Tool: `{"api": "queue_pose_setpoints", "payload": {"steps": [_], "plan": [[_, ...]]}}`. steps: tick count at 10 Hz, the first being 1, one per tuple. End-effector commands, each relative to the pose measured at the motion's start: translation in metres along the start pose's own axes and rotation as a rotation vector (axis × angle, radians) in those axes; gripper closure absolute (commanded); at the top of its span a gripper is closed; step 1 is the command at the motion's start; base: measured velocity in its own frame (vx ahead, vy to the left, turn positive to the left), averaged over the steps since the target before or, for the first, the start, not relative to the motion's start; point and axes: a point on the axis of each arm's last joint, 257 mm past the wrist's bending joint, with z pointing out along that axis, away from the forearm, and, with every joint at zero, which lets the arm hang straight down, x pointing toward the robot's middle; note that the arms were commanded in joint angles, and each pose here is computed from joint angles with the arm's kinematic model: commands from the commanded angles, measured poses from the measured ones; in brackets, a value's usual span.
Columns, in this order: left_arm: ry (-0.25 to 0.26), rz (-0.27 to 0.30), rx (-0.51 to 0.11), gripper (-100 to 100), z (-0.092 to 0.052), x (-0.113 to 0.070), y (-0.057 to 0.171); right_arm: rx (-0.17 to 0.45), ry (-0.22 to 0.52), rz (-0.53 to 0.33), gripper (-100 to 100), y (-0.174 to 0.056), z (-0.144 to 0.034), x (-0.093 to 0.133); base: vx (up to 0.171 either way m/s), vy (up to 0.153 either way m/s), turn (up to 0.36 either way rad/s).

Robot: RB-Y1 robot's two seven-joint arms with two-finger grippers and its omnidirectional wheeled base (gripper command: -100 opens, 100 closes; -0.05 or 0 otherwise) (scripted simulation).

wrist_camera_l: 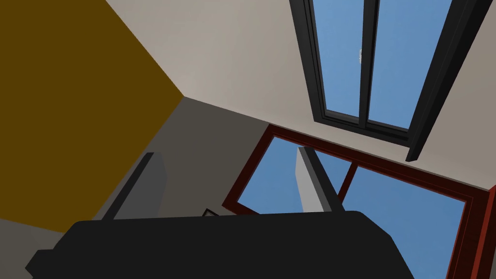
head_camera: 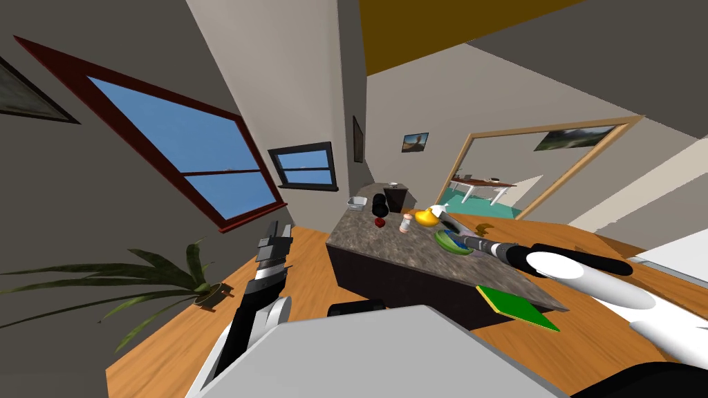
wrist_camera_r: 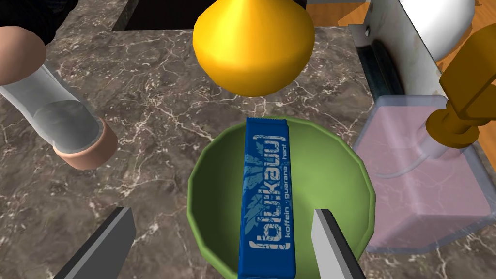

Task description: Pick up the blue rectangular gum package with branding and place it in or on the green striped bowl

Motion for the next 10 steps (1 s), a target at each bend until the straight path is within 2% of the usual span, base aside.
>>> {"api": "queue_pose_setpoints", "payload": {"steps": [1,4,5,6,10], "plan": [[0.000,0.000,0.000,0,0.000,0.000,0.000,0.006,-0.001,-0.002,-100,-0.001,-0.006,0.012,0.022,0.018,-0.065],[0.000,0.000,0.000,0,0.000,0.000,0.000,0.021,-0.004,-0.013,-100,-0.006,-0.016,0.038,0.016,0.021,-0.059],[0.000,0.000,0.000,0,0.000,0.000,0.000,0.016,-0.002,-0.013,-100,-0.006,-0.011,0.033,0.005,0.008,-0.016],[0.000,0.000,0.000,0,0.000,0.000,0.000,0.017,-0.003,-0.010,0,-0.006,-0.011,0.034,0.000,0.000,0.000],[0.000,0.000,0.000,0,0.000,0.000,0.000,0.017,-0.003,-0.011,0,-0.006,-0.011,0.034,0.000,0.000,0.000]]}}
